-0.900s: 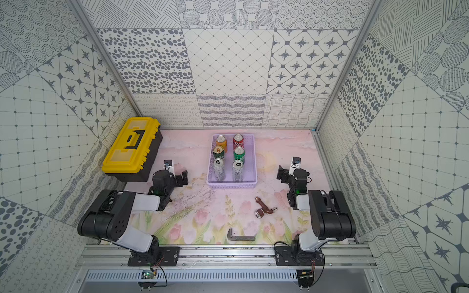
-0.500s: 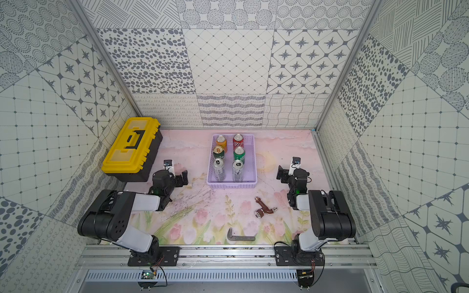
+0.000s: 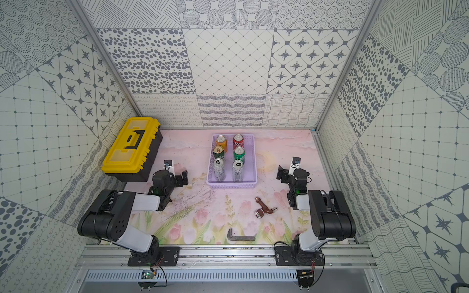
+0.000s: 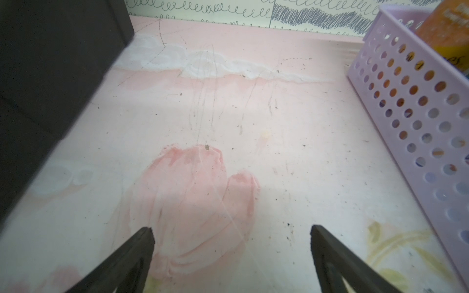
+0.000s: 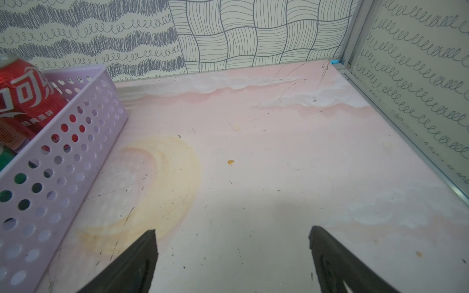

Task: Take out the drinks from the basket
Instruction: Move the basket to the center of the board.

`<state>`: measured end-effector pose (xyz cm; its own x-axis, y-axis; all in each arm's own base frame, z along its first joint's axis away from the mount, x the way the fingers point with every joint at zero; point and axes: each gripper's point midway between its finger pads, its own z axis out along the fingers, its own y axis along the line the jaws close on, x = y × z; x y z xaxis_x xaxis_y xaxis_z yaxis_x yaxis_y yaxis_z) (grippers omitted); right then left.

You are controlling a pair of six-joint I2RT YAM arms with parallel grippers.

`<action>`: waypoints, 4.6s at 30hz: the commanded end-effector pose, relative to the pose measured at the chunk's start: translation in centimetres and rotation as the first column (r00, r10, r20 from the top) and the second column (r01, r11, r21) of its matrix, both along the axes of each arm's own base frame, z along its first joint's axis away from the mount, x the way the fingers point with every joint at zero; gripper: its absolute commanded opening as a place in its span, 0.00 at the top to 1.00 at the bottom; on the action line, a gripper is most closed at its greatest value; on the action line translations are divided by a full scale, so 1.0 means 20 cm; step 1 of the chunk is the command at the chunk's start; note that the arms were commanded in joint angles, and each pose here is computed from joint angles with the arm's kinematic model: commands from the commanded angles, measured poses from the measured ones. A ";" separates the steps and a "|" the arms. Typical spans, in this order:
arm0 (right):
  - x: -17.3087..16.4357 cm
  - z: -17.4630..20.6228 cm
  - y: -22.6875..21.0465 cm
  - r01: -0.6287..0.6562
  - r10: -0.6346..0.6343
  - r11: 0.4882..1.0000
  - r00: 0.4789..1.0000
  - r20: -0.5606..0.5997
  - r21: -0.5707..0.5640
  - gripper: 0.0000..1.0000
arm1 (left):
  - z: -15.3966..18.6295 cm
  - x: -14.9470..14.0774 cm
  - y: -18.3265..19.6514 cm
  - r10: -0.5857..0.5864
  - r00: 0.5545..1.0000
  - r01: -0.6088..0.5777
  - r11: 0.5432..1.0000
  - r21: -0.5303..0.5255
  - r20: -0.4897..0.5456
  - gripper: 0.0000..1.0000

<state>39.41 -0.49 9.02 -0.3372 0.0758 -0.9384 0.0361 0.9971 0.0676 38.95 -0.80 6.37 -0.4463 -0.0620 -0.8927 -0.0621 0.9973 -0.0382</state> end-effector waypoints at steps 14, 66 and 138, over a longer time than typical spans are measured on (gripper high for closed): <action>0.07 0.17 -0.08 0.120 -0.120 0.993 0.991 -0.051 -0.002 0.03 | 0.18 0.08 -0.02 -0.044 0.999 0.044 0.999 0.005 -0.024 0.00; 0.09 0.23 0.62 -0.006 0.091 0.985 0.873 -0.480 0.174 0.15 | 0.34 0.09 -0.91 -0.272 0.882 -0.042 0.768 -0.639 -0.385 0.22; 0.02 0.05 0.85 -0.052 0.173 0.974 0.799 -0.576 0.221 1.00 | 0.01 -0.06 -0.80 -0.020 0.781 -0.199 0.940 -0.278 -0.625 1.00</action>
<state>41.49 16.97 9.16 -0.8270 0.1216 -0.5489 -0.0149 0.9712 0.2376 41.45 -18.37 8.20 -0.8398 -0.2957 -0.4554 -0.1457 0.9307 -0.3355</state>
